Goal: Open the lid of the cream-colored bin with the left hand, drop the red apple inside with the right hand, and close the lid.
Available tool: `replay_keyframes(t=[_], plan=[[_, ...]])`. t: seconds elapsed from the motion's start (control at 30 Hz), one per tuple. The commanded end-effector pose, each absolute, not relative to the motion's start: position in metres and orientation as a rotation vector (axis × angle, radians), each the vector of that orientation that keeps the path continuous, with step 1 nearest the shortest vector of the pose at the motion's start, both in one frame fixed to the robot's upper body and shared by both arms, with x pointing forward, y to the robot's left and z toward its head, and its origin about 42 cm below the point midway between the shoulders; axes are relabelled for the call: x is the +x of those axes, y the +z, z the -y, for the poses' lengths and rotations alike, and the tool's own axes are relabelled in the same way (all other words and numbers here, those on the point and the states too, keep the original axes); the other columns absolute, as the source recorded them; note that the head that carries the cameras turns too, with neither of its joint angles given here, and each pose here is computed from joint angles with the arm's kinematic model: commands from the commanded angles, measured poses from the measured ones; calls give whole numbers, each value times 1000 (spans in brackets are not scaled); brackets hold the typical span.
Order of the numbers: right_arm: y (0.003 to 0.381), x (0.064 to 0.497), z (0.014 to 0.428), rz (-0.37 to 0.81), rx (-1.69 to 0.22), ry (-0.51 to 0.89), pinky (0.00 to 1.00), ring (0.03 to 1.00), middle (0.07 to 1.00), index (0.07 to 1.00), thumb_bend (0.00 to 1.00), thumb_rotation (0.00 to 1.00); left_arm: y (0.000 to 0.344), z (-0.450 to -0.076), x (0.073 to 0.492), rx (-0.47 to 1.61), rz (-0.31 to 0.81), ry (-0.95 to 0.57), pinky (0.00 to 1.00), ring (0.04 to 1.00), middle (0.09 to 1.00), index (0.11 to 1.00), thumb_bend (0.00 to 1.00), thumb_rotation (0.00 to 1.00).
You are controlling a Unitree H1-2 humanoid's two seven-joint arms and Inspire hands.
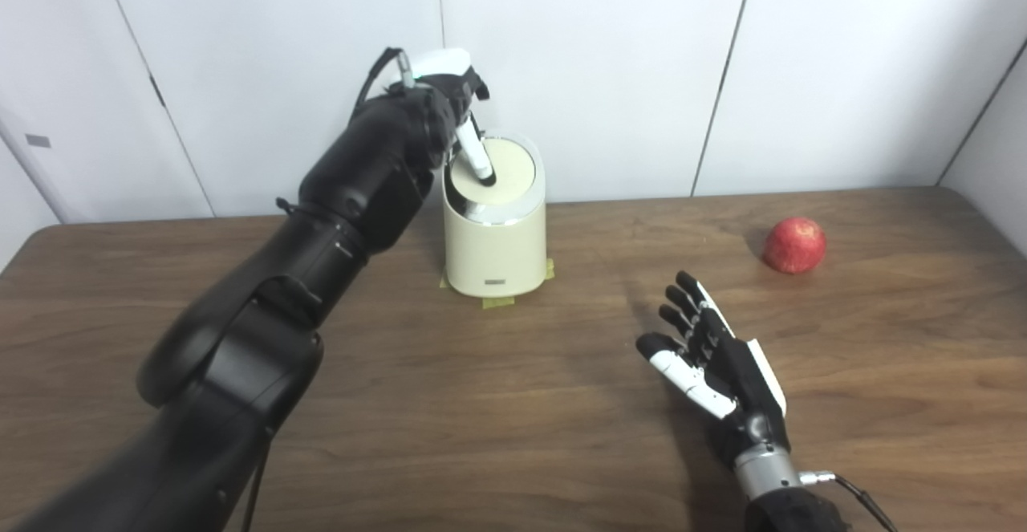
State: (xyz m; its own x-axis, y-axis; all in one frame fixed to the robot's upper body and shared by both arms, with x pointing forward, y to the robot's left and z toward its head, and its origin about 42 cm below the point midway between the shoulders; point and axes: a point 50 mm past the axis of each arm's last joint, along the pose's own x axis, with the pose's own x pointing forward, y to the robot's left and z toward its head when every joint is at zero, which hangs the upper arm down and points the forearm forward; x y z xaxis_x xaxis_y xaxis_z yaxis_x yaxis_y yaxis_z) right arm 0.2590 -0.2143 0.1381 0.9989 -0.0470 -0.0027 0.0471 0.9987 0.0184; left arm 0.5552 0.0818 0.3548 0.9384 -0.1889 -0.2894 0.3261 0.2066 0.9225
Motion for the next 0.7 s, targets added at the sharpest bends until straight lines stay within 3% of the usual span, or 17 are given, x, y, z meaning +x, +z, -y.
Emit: replay_keyframes(t=[0.0, 0.07, 0.27, 0.43, 0.53, 0.67], plan=[[157, 264, 212, 77, 20, -43, 809, 915, 936, 941, 618, 394, 414, -69, 554, 1323, -13, -343, 708, 833, 859, 886, 908, 39], [157, 264, 212, 77, 14, -46, 805, 913, 934, 940, 618, 399, 427, -74, 553, 1298, 0, -347, 780, 888, 908, 886, 920, 62], [156, 265, 212, 77, 21, -47, 797, 910, 932, 936, 626, 398, 453, -98, 552, 1141, 53, -325, 852, 903, 893, 875, 910, 42], [157, 264, 213, 76, 14, -50, 790, 909, 929, 931, 623, 401, 466, -119, 549, 1015, 95, -296, 927, 924, 902, 866, 899, 92], [157, 264, 213, 77, 28, -48, 793, 911, 930, 930, 626, 386, 468, -133, 542, 879, 146, -300, 813, 878, 880, 853, 795, 75], [158, 264, 214, 76, 18, -44, 788, 907, 929, 931, 621, 390, 458, -154, 527, 644, 216, -307, 792, 886, 902, 850, 672, 109]])
